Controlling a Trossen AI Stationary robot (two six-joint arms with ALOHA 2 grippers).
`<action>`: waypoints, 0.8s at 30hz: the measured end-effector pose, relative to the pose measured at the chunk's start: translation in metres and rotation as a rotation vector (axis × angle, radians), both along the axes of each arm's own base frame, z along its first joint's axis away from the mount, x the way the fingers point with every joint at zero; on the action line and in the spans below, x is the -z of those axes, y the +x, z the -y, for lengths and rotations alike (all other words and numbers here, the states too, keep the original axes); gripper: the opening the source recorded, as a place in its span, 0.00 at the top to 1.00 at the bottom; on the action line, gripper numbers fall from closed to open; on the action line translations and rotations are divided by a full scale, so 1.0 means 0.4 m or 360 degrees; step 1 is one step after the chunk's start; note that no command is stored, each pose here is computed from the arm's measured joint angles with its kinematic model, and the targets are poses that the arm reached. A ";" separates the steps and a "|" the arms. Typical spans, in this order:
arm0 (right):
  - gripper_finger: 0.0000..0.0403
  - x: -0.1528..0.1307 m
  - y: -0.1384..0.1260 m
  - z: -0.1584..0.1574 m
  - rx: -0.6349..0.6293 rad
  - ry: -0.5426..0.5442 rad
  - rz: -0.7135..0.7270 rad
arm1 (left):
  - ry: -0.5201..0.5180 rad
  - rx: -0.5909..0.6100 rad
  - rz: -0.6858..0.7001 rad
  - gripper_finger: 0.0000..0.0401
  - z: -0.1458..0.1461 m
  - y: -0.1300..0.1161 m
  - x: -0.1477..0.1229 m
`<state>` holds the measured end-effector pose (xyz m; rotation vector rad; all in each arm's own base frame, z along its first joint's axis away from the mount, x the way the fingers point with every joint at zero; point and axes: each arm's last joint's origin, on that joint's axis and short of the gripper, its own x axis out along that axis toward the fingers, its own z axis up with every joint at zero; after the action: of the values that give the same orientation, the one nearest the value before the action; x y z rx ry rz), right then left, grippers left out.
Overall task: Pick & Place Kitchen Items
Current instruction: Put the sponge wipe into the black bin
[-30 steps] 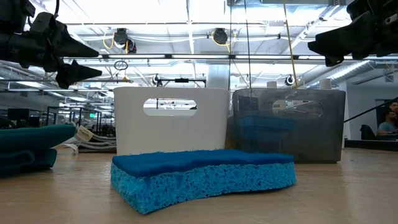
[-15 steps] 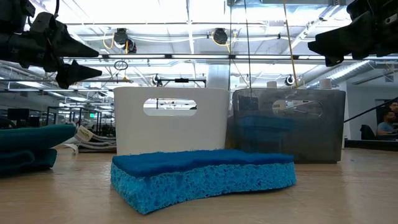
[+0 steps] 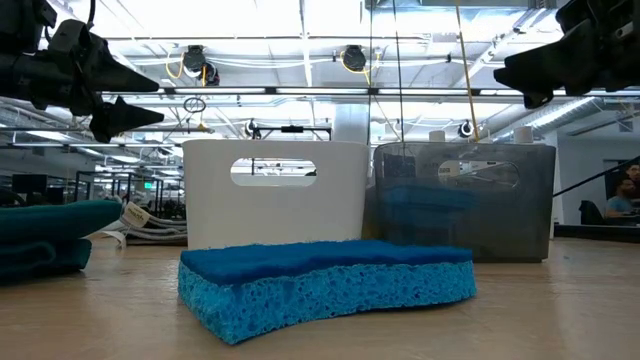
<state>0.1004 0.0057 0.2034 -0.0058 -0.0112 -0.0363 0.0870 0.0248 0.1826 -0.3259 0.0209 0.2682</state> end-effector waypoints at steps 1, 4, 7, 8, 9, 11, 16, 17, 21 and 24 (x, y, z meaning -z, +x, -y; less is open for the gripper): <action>0.65 0.000 0.000 0.000 0.0000 0.0024 0.0001 | 0.0000 0.0000 0.0000 0.19 0.000 0.000 0.000; 0.65 0.000 0.000 -0.001 -0.0009 0.0098 0.0002 | 0.0000 0.0000 0.0000 0.19 0.000 0.000 0.000; 0.65 0.008 0.004 -0.008 -0.0114 0.0188 0.0020 | 0.0000 0.0000 0.0000 0.19 0.000 0.000 0.000; 0.65 0.014 0.007 -0.013 -0.0183 0.0216 0.0040 | 0.0000 0.0000 0.0001 0.19 0.000 0.000 0.000; 0.65 0.022 0.011 -0.019 -0.0259 0.0243 0.0077 | 0.0000 0.0000 0.0000 0.19 0.000 0.000 0.000; 0.65 0.039 0.016 -0.032 -0.0412 0.0288 0.0188 | 0.0000 0.0000 0.0000 0.19 0.000 0.000 0.000; 0.65 0.004 0.018 -0.064 -0.0601 0.0371 0.0456 | 0.0000 0.0001 0.0000 0.19 0.000 0.000 0.000; 0.65 0.015 0.024 -0.073 -0.0588 0.0388 0.0383 | 0.0000 0.0000 0.0000 0.19 0.000 0.000 0.000; 0.65 0.029 0.040 -0.116 -0.0529 0.0432 0.0298 | 0.0000 0.0001 0.0002 0.19 0.000 0.000 0.000; 0.65 0.057 0.054 -0.159 -0.0510 0.0375 0.0128 | 0.0000 0.0001 0.0001 0.19 0.000 0.000 0.000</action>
<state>0.1222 0.0693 0.1807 0.2330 -0.0880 0.2830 0.0870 0.0247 0.1827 -0.3258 0.0205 0.2673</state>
